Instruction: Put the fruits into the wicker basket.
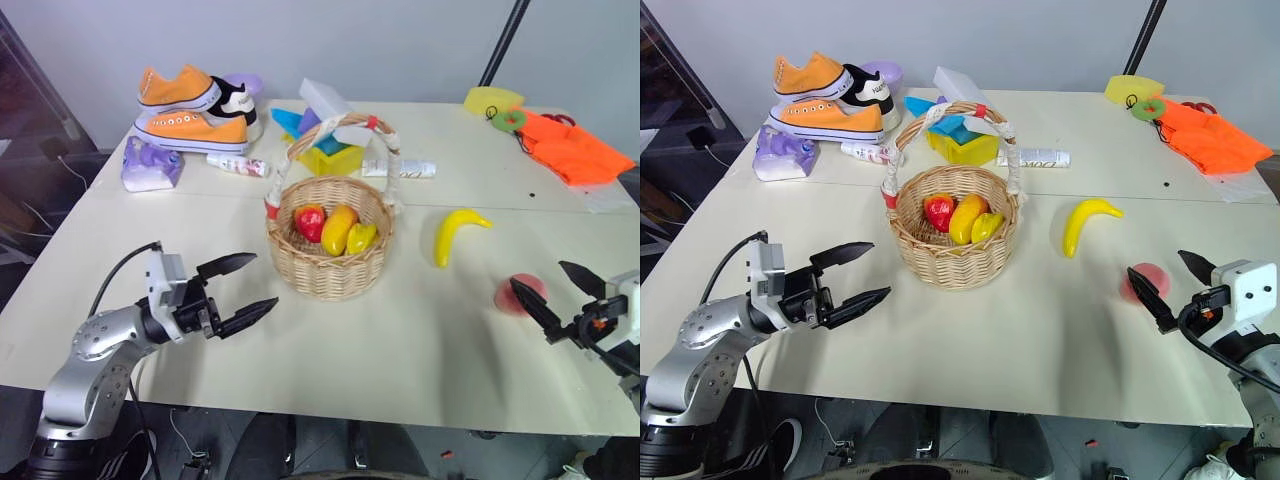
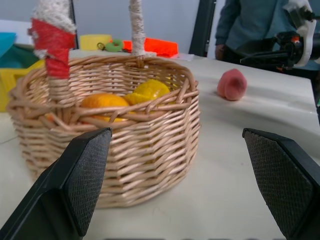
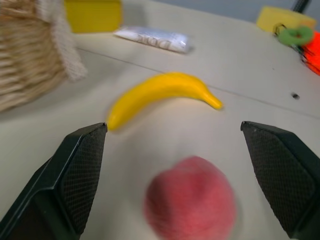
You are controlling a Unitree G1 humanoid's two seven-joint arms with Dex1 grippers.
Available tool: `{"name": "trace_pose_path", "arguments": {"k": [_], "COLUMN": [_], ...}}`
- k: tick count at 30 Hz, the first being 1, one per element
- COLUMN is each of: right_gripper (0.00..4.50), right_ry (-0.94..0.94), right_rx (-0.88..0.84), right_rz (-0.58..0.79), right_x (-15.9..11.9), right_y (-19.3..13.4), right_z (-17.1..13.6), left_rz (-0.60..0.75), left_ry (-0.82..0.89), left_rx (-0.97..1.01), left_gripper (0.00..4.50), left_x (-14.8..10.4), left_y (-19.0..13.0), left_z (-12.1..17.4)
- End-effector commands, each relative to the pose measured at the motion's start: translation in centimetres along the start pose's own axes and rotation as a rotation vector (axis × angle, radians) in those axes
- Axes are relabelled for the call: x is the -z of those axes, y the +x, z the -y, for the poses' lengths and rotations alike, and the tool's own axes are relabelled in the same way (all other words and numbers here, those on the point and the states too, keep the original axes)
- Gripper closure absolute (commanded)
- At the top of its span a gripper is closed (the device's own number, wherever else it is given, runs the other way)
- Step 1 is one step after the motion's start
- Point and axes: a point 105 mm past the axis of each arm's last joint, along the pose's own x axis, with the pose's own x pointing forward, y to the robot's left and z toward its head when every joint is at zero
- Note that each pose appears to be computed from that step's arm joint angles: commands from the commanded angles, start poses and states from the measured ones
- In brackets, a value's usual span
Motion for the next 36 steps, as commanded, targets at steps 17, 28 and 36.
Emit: {"name": "trace_pose_path", "arguments": {"k": [17, 28, 36], "right_gripper": [0.03, 0.03, 0.03], "right_ry": [-0.044, -0.012, 0.019], "right_rx": [0.009, 0.015, 0.03], "right_rz": [-0.31, -0.433, -0.452], "right_x": [0.5, 2.3, 3.7], "right_y": [1.8, 2.9, 3.3], "right_z": [1.4, 2.0, 2.0], "left_rz": [-0.001, 0.005, 0.011], "left_ry": [0.009, 0.062, 0.061], "left_rx": [0.035, 0.078, 0.069], "left_gripper": [0.0, 0.0, 0.0], "left_x": [-0.2, -0.8, -1.6], "left_y": [0.1, 0.3, 1.0], "left_z": [0.7, 1.5, 1.8]}}
